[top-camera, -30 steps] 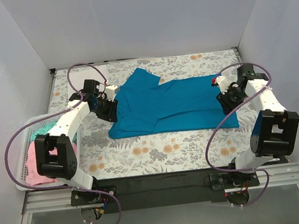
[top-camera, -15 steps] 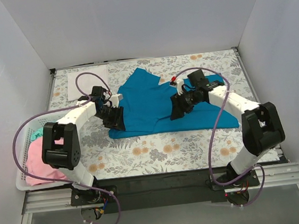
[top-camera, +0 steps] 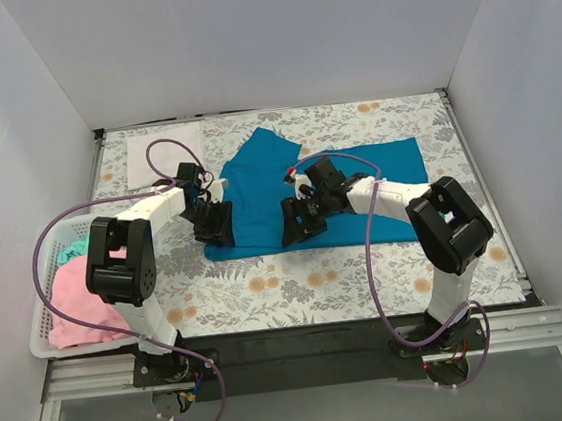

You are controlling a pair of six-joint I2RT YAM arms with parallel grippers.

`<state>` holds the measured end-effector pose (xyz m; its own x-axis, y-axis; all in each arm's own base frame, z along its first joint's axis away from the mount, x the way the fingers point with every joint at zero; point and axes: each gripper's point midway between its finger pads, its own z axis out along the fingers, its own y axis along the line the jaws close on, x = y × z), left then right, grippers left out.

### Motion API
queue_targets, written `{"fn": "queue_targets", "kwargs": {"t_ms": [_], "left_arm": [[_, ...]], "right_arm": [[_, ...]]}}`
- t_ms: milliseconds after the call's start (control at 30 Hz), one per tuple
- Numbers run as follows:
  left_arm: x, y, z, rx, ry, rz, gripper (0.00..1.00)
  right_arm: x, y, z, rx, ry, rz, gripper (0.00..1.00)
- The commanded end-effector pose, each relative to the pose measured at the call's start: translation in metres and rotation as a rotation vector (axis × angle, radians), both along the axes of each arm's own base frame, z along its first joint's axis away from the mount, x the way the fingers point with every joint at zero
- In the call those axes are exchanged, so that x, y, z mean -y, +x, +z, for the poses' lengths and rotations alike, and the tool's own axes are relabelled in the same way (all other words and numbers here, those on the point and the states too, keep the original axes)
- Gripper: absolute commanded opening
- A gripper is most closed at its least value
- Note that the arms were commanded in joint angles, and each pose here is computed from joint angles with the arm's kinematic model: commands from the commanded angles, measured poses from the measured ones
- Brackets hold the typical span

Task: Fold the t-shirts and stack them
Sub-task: Fold the tshirt

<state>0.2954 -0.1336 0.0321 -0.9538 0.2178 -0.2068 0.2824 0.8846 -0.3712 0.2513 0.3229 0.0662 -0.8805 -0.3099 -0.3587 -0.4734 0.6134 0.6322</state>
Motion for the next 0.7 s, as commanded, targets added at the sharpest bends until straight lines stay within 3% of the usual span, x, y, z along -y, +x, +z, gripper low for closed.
{"fn": "queue_targets", "kwargs": {"t_ms": [0,467,667], "left_arm": [[0.001,0.021,0.011,0.074,-0.004,0.033,0.46],[0.007,0.015,0.007,0.053,-0.042,0.036,0.46],[0.003,0.014,0.01,0.068,-0.023,0.033,0.45]], "right_arm": [[-0.009,0.008,-0.013,-0.041,-0.012,-0.063,0.71],[-0.028,0.009,-0.021,-0.128,0.012,-0.07,0.57],[-0.03,0.013,0.002,-0.075,0.046,-0.065,0.51]]}}
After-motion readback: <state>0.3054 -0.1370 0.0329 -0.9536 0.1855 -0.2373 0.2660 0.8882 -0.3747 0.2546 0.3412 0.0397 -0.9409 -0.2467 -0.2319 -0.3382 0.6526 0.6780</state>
